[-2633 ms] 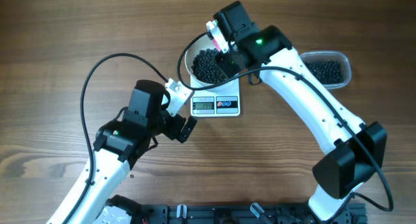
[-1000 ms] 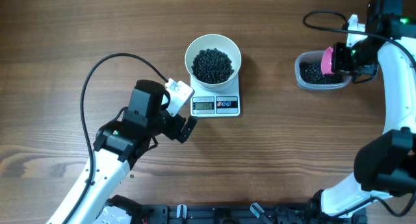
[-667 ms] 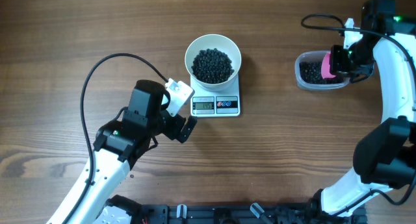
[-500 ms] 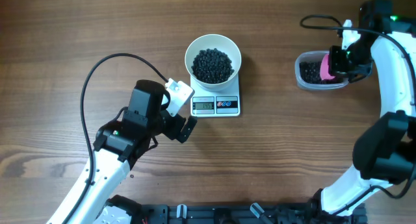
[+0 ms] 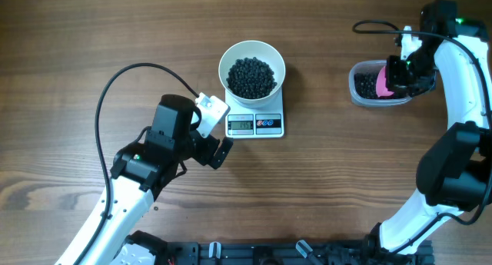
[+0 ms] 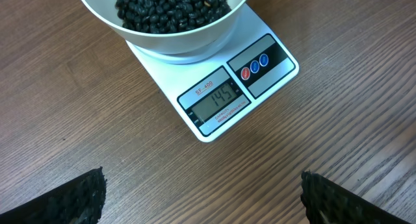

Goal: Scoop item into bowl and weigh 150g on scale
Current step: 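Dip the scoop into the black beans with the right gripper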

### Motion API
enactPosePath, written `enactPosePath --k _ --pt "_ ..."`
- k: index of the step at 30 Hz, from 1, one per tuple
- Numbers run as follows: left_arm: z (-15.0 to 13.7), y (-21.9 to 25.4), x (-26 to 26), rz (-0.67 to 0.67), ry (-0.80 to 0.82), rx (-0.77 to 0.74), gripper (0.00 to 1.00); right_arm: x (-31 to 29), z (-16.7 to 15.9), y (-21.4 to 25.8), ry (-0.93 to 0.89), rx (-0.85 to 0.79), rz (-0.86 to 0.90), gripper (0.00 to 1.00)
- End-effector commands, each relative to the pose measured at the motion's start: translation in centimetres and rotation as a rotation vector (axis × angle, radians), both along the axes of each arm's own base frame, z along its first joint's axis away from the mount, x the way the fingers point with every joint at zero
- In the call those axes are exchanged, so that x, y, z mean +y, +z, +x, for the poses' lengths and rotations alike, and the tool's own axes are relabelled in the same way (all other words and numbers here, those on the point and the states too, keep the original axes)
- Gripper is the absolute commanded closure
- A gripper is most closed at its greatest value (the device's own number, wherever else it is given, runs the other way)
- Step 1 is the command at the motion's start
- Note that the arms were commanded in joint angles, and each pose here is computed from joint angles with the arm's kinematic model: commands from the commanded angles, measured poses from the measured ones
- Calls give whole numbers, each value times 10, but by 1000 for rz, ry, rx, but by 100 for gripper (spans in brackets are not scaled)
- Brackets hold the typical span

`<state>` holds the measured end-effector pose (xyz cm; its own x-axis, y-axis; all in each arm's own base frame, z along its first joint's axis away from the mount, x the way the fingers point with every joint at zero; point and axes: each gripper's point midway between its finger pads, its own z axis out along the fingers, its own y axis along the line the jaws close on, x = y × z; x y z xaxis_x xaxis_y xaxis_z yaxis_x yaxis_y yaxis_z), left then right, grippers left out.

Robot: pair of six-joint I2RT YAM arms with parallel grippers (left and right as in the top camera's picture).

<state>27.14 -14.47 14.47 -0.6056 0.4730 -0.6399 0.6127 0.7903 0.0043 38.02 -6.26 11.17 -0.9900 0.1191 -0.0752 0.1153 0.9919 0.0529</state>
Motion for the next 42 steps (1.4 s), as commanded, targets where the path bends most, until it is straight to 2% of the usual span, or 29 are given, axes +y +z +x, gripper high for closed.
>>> enactPosePath --k 1,8,16,20,24,32,42 --pt "0 -2 1 4 -6 4 0 0 -3 -11 10 29 -1 96" --pt "0 -2 1 4 -5 4 0 9 -15 -26 11 72 44 96" --pt "0 -2 1 4 -5 4 0 14 -15 -26 12 68 74 96" --pt "0 -2 1 3 -6 4 0 36 -10 -22 69 30 201 96" --pt "0 -2 1 3 -5 4 0 45 -7 -19 75 13 256 96" --pt "0 -2 1 4 -6 4 0 31 -9 -21 44 20 221 96" --pt "0 -2 1 3 -6 4 0 -12 -7 -8 -93 -7 148 96"
